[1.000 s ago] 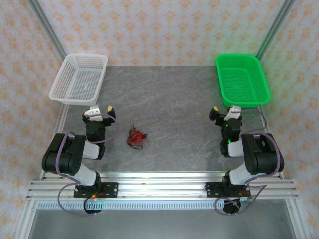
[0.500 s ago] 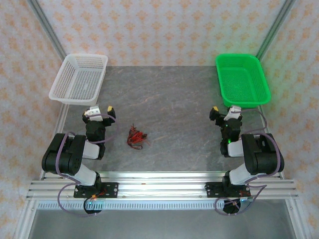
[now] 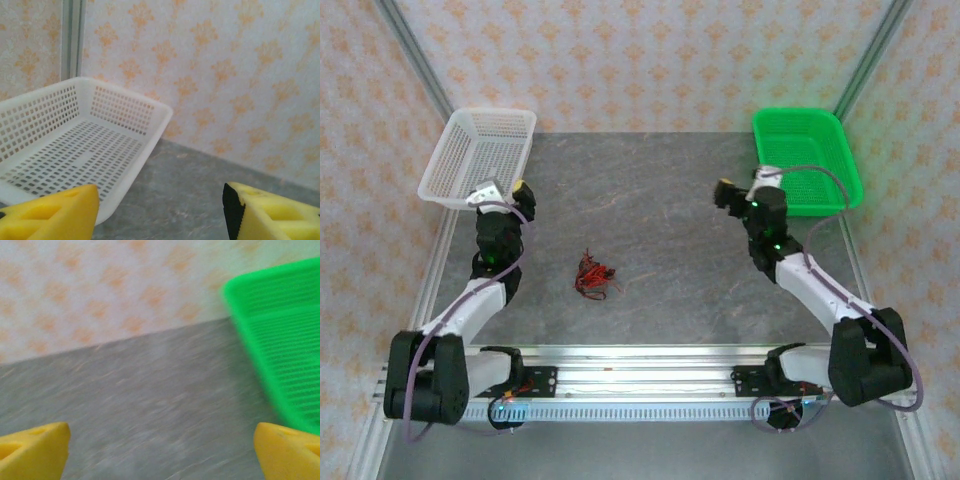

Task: Untangle the cables
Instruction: Pick up the cables at the center of the table.

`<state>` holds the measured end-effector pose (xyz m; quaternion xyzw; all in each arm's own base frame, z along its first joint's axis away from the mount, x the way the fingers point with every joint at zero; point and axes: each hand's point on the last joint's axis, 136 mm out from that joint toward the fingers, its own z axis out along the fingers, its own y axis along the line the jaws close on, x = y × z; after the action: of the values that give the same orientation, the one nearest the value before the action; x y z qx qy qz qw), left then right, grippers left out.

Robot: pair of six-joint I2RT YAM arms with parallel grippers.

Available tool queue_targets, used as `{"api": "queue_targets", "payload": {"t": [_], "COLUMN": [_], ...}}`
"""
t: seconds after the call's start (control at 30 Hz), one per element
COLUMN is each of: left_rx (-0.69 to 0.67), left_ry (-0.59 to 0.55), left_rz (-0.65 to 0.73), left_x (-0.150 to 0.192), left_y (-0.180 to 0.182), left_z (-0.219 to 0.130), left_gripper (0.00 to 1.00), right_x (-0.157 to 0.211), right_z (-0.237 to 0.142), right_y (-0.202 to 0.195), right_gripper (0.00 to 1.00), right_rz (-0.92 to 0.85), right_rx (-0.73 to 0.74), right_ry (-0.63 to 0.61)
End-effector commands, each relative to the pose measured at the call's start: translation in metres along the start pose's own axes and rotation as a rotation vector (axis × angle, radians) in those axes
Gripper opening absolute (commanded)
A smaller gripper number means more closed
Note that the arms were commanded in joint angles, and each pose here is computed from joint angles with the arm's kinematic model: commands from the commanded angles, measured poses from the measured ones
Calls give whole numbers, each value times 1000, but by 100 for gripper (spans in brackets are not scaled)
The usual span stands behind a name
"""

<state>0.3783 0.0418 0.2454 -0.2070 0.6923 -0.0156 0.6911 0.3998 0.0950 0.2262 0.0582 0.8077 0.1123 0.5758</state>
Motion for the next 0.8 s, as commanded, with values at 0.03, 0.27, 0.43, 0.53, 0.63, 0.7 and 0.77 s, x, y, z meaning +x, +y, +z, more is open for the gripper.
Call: {"api": "queue_targets", "payload": {"t": [0.03, 0.27, 0.43, 0.53, 0.63, 0.7, 0.77], "left_rx": [-86, -98, -94, -88, -83, -81, -83], "left_ry": [187, 368, 466, 486, 493, 496, 499], "left_rz": [-208, -241, -217, -213, -208, -203, -194], "left_x": [24, 42, 55, 59, 60, 61, 60], "left_y": [5, -14, -15, -14, -11, -10, -9], "left_z": [-18, -55, -73, -81, -88, -91, -93], "left_gripper": [69, 74, 76, 77, 77, 78, 78], "right_x": [80, 162, 207, 232, 247, 249, 251], "right_z": [-22, -55, -68, -72, -69, -64, -59], "right_y": [65, 174, 225, 246, 263, 271, 276], "right_gripper": [90, 84, 83, 83, 82, 82, 82], "right_rz": [48, 325, 425, 429, 461, 476, 482], "right_rx": [-76, -315, -388, -401, -422, -427, -422], "right_ry": [401, 706, 890, 974, 1022, 1020, 1019]}}
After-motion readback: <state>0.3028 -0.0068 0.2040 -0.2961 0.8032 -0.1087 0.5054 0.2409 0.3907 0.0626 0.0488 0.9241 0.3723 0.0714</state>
